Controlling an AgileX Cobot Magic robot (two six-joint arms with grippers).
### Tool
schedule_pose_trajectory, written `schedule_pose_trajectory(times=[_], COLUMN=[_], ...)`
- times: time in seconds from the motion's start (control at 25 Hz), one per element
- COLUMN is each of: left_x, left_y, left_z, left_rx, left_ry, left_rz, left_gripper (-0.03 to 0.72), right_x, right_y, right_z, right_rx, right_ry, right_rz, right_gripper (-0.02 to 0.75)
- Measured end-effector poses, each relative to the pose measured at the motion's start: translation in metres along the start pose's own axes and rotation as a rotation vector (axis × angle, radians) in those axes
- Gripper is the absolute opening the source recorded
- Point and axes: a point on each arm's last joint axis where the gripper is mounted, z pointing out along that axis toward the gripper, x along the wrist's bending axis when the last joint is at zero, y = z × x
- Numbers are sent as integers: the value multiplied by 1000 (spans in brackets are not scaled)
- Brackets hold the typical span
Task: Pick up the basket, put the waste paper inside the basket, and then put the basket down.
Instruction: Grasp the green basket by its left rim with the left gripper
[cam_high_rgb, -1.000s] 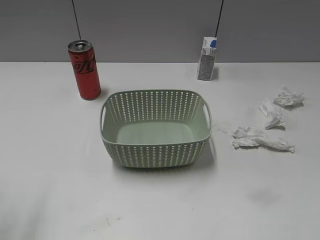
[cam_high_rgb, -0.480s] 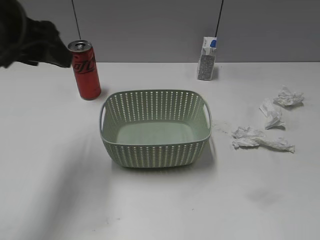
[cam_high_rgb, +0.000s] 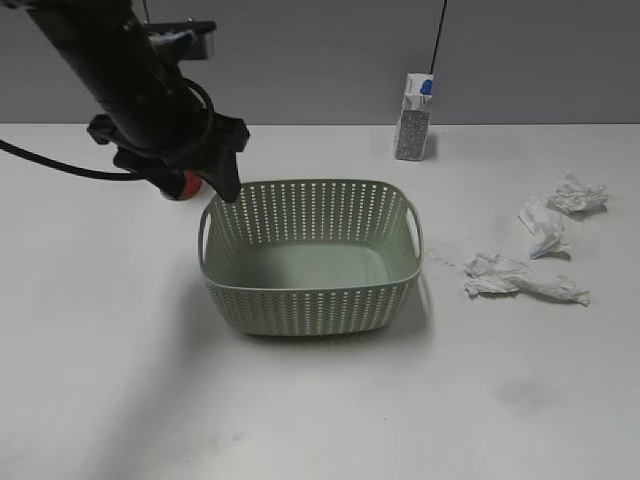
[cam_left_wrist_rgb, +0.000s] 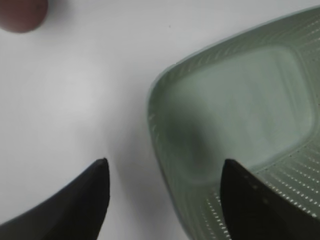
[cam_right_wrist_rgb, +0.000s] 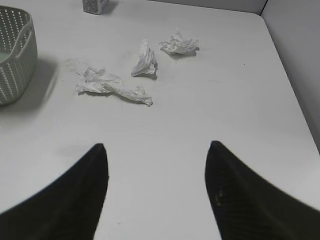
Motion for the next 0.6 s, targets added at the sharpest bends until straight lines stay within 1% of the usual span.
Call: schedule_pose_trajectory(times=[0.08, 0.16, 0.24, 0.36, 0.48, 0.56, 0.6], left_x=[-5, -6, -4, 1, 3, 3, 3], left_y=[3, 3, -2, -7, -7, -4, -3], left_z=[18, 36, 56, 76, 84, 85, 85], left_rx=[48, 100, 173, 243, 235, 203, 194], left_ry=[3, 27, 61, 93, 104, 105, 106], left_rz=[-5, -20, -34, -68, -121, -158, -176], left_gripper=[524, 524, 524, 514, 493, 462, 433], right_x=[0, 0, 0, 0, 0, 0, 0], right_y=[0, 0, 0, 0, 0, 0, 0], right_z=[0, 0, 0, 0, 0, 0, 0], right_rx=[0, 0, 0, 0, 0, 1, 1], right_ry=[0, 0, 0, 0, 0, 0, 0], right_rz=[0, 0, 0, 0, 0, 0, 0], right_gripper=[466, 466, 466, 466, 466, 466, 466])
